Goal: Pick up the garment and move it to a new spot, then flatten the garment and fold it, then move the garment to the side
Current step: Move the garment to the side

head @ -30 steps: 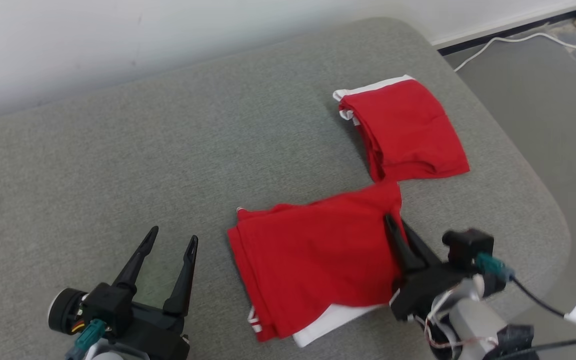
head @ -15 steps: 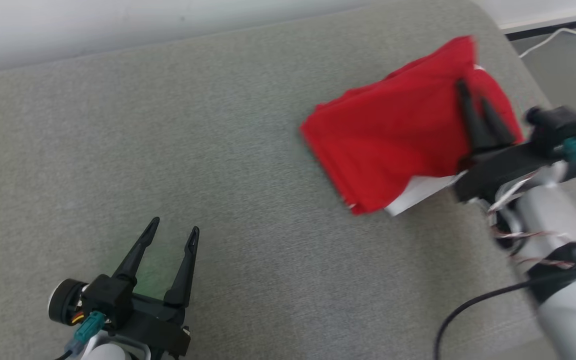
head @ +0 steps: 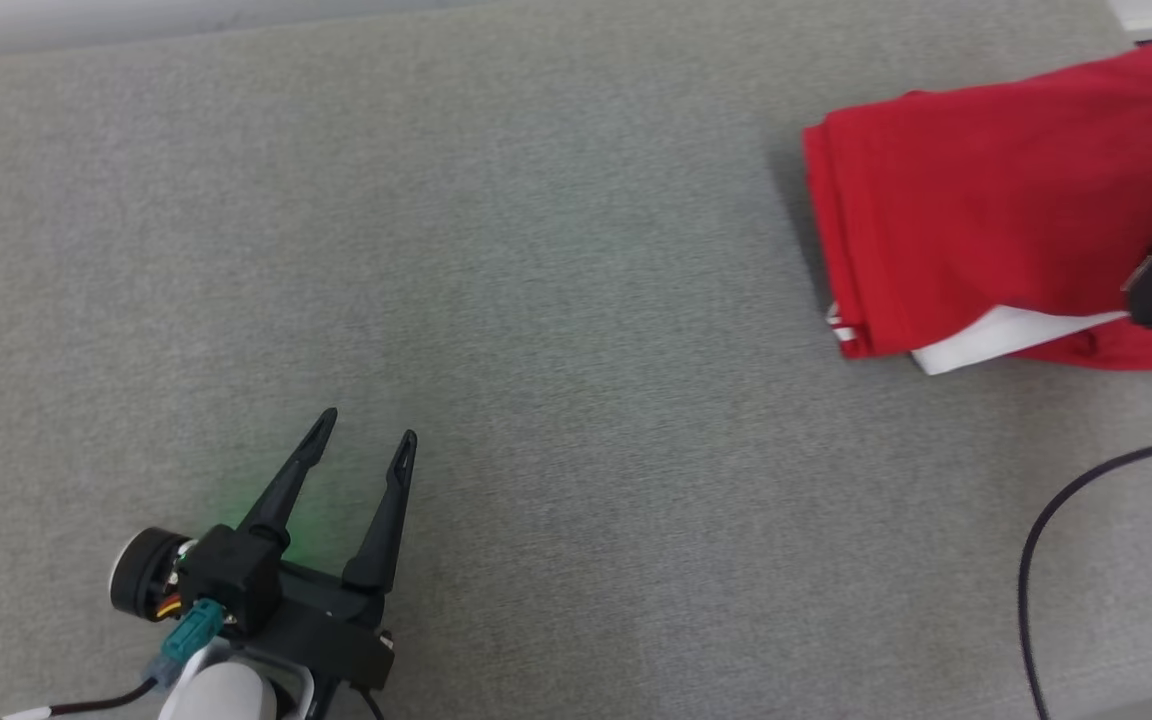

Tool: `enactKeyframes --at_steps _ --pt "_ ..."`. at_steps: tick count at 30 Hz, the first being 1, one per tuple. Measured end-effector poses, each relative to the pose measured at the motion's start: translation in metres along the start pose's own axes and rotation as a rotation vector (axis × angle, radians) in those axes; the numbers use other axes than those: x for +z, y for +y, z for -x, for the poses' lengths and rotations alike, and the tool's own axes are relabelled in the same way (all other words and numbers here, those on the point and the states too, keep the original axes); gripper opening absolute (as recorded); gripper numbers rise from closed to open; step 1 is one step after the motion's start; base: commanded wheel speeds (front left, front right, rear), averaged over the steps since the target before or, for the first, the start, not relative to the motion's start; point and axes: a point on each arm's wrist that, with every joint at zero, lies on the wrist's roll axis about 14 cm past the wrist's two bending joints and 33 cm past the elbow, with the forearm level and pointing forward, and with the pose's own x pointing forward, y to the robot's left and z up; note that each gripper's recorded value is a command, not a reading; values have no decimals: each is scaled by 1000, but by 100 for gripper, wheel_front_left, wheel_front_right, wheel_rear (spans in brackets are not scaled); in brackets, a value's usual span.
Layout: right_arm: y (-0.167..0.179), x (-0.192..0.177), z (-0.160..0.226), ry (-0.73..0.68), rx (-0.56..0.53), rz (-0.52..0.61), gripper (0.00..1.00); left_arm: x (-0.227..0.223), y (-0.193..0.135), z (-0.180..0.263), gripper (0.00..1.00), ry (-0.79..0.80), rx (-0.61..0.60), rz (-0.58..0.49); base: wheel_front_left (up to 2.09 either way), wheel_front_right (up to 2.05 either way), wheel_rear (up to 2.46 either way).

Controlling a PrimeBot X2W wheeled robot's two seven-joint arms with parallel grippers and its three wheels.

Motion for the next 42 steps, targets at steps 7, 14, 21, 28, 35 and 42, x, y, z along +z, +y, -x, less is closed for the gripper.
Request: enactKeyframes --at_steps 7,14,21,28,35,42 --pt "-41 -11 -15 62 -122 47 100 -5 16 5 100 15 37 -15 0 0 0" --pt "3 -8 -20 8 -48 83 100 3 32 15 100 8 96 -35 0 0 0" --pt "73 2 4 -93 63 -16 100 19 46 37 100 -1 186 -55 0 0 0" --pt "129 -4 47 -117 159 -147 100 34 70 78 100 -1 327 -71 0 0 0" --pt "179 -1 78 -129 263 -208 100 36 89 123 100 32 444 -103 0 0 0" --pt "205 1 107 -129 330 -243 100 44 97 160 100 35 521 -120 0 0 0"
